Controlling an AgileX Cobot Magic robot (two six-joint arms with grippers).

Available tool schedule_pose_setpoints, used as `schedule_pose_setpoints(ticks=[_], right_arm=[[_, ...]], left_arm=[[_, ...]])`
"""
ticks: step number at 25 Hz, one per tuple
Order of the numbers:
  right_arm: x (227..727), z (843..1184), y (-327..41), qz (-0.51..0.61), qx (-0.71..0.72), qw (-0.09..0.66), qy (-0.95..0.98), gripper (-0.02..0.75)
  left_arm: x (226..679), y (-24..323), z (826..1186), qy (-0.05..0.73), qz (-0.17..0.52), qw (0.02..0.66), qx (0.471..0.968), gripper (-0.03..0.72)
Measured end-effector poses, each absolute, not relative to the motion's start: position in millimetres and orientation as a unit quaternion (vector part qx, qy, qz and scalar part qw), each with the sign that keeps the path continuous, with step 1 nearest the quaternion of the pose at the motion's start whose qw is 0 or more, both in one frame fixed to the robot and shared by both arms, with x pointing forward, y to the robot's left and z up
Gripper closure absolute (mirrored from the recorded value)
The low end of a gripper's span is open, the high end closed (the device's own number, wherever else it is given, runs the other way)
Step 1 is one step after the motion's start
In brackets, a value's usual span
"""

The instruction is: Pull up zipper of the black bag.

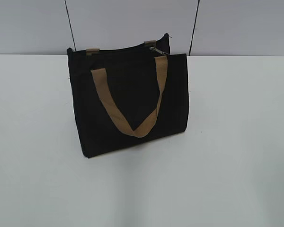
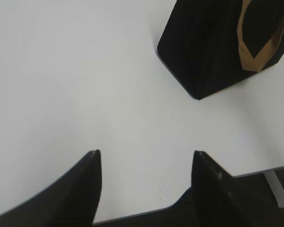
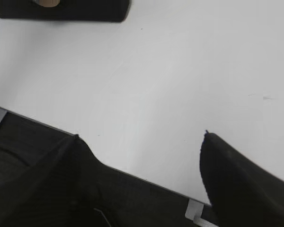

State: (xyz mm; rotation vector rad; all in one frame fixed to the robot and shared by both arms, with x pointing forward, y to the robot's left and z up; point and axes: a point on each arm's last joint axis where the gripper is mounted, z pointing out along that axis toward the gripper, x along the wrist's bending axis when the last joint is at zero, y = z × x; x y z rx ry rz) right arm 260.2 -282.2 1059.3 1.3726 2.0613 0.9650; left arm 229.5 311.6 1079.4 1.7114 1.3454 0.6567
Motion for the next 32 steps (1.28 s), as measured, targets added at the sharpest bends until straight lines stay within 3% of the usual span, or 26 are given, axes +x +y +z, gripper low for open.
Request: schedule_pose_setpoints(ticks=[5, 25, 32], right_arm=[[246, 1042, -288, 0.365, 0.498, 0.268, 0.740, 0.142], [244, 1041, -289, 0.367, 0.496, 0.276, 0.737, 0.142], [239, 1041, -290, 0.381, 0.490, 0.288, 0.729, 0.143]], left_arm=[[228, 313, 1067, 0.532, 0.272, 0.430, 0.677, 0.237], [235, 309, 1064, 0.516, 0.285, 0.445, 0.675, 0.270], [232, 309, 1063, 0.555, 0.316, 0.431, 0.637, 0.271]])
